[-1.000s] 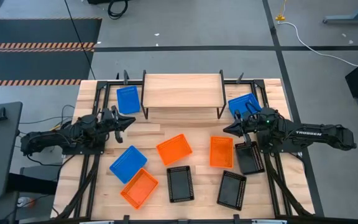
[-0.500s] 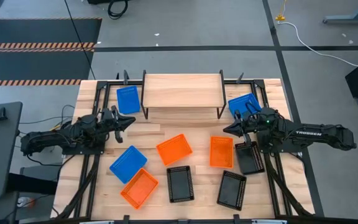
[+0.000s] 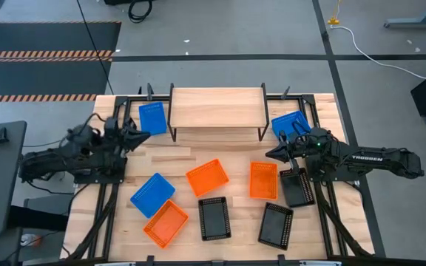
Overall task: Stack baskets on shelf by color
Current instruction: Put the top right blue bin on the shelf
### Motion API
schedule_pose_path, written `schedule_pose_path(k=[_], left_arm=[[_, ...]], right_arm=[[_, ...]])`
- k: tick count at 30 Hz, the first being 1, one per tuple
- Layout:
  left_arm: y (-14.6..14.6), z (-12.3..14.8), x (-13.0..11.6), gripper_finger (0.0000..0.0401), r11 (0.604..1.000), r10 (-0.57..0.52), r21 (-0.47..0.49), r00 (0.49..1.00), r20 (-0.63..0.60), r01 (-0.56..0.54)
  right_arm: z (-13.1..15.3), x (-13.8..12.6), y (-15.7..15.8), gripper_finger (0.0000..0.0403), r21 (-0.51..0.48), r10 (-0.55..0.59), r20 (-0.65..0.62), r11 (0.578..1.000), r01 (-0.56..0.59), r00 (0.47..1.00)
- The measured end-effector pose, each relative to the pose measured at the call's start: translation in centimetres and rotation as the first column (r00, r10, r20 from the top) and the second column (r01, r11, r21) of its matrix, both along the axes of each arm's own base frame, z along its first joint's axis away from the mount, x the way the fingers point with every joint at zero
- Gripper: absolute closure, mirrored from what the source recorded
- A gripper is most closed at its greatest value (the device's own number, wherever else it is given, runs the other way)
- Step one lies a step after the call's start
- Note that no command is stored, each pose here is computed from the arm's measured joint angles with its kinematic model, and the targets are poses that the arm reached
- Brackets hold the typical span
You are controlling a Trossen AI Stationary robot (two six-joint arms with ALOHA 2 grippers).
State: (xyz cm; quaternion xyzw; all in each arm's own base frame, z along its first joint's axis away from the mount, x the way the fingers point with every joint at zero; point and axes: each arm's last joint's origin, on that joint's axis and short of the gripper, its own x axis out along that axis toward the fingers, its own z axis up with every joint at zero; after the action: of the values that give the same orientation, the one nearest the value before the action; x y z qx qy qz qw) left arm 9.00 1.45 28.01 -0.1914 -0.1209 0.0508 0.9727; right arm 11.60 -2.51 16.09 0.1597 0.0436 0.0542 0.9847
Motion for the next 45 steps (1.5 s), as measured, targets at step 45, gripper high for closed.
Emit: schedule_pose_path(k=[45], left_arm=[[1.7,17.5,8.2,0.0368,0.988,0.075,-0.107,0.955,-0.286,-0.109]], right_arm=[[26.6,3.2,-5.8,0.0387,0.112,-0.532,-0.246,0.815,0.569,0.810]])
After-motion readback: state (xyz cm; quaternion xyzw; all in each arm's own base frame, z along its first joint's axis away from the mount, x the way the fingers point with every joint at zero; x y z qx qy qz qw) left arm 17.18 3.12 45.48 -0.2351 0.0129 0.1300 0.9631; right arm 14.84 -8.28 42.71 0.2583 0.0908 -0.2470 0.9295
